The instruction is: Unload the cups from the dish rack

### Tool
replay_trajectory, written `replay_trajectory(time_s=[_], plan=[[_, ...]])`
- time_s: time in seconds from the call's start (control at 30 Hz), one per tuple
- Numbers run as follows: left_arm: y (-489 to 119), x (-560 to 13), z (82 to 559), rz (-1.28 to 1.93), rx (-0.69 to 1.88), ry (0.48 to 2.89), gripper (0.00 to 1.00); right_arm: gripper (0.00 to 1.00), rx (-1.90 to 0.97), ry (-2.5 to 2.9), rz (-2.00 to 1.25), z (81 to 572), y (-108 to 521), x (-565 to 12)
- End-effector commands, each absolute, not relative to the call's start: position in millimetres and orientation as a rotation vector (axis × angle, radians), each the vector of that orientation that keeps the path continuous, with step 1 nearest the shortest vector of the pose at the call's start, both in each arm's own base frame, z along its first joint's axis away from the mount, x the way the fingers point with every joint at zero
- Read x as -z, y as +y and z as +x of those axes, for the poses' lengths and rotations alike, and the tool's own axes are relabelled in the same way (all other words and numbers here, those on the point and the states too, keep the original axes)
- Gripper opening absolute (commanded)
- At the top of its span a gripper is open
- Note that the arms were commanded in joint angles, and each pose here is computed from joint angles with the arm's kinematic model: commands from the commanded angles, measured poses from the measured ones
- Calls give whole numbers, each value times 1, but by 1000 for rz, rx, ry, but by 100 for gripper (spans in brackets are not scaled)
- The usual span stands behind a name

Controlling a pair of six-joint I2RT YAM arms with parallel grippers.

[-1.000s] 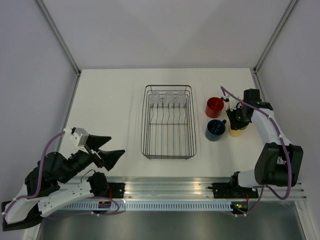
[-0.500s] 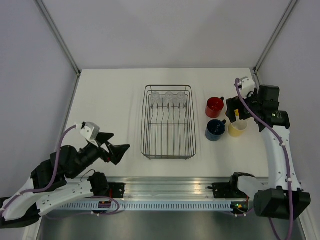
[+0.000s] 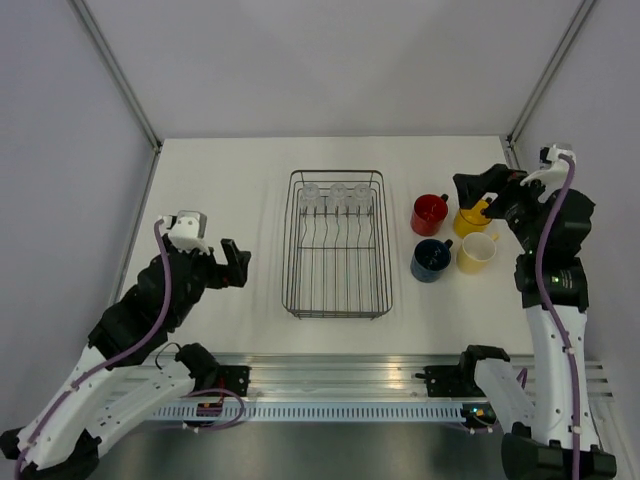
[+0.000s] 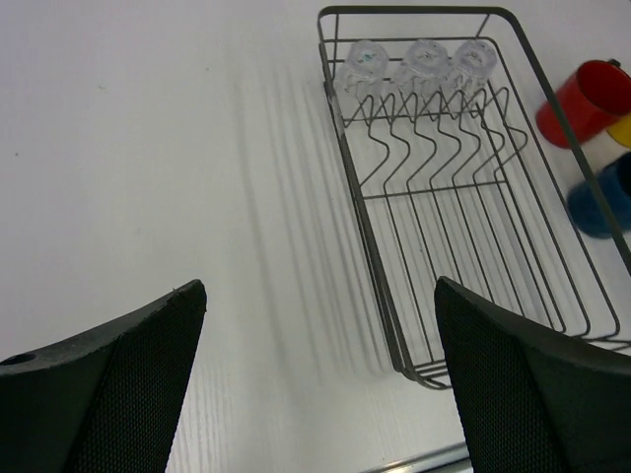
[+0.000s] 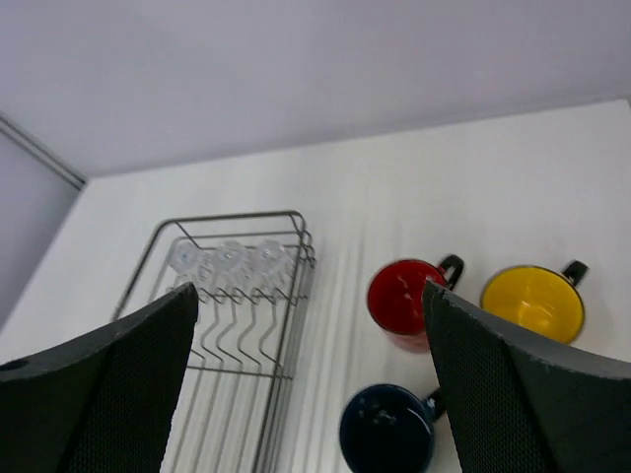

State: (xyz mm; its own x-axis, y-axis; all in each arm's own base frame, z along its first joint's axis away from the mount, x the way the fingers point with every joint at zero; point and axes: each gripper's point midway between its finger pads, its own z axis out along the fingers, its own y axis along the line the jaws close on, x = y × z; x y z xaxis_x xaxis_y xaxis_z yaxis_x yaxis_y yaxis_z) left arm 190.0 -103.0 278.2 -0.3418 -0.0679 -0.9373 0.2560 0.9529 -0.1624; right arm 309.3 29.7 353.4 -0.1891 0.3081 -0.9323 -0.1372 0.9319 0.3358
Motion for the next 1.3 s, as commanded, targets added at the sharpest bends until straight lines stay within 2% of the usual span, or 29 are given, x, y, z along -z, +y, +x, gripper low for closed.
replay_trajectory(time_s=[0.0,0.03,0.13,0.3,0.37,0.6,0.63,0.93,1.27], plan=[[-99,-284,203,52,376,1880,100,98,-635,1460,112,300,57,-415],[-95,-282,207,32,356,1886,100,98,-680,1586,124,312,63,-390],[-76,-278,214,-44,282,1887,100,98,-677,1694,175,326,62,-379],[-47,-274,215,-146,186,1856,100,98,-436,1865,228,363,83,-346],[-43,-274,214,-158,176,1846,100,98,-392,1966,167,373,116,-318],[-40,-273,212,-160,167,1839,100,95,-126,2102,113,411,163,-274],[-41,-273,212,-160,165,1842,100,94,-105,2149,82,418,175,-255],[-46,-269,213,-135,182,1862,100,92,-25,2285,-15,463,210,-192],[-51,-267,213,-113,202,1874,100,82,-2,2353,-60,485,226,-154]])
